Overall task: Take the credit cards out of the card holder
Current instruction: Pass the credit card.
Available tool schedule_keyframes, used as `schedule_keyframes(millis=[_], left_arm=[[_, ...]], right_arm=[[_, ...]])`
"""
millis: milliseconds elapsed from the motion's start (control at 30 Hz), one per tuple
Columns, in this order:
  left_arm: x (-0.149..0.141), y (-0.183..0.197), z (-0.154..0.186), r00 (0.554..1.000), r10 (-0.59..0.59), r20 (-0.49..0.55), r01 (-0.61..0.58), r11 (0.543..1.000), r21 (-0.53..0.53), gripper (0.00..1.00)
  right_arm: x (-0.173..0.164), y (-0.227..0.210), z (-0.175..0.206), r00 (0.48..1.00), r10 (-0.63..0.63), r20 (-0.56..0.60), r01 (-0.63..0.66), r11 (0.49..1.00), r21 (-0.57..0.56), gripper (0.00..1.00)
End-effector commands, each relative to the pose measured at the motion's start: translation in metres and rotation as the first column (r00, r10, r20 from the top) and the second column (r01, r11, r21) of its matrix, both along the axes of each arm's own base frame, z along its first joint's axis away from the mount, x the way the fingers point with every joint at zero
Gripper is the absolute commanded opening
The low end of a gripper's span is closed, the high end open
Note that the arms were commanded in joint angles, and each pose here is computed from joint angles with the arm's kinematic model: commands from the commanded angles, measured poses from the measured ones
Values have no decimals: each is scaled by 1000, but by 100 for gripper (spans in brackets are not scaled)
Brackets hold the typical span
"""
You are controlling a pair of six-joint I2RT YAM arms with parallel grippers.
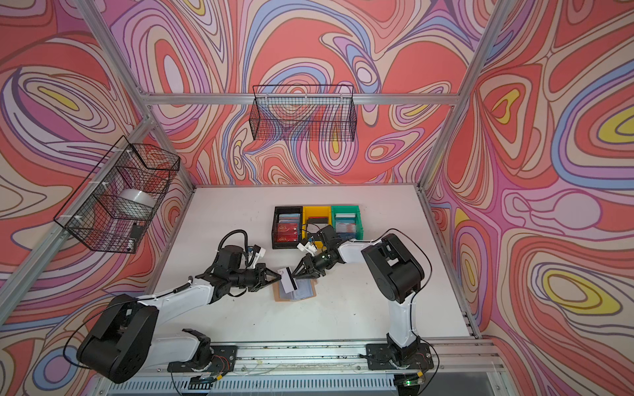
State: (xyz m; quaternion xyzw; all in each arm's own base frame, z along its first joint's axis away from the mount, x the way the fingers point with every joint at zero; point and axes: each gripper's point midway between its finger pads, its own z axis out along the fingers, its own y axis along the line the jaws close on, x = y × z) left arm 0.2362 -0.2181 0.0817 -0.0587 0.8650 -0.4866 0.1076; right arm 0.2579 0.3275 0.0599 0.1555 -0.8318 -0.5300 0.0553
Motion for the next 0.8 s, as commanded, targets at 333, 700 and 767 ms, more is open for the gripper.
schedule_keyframes(millis=[333,700,767], left_arm=[[-2,-1,6,1000,4,11,-4,999,-45,0],[0,-2,5,1000,6,5,-6,999,-51,0],[0,-2,3,1000,6,1,-6,999,-49,0]], right_arm=[[-1,2,-4,1000,22,-13,-21,999,46,38],[-2,3,-2,999,29,-19,-28,997,71,33],[-2,3,0,999,29,-16,-28,996,80,31]])
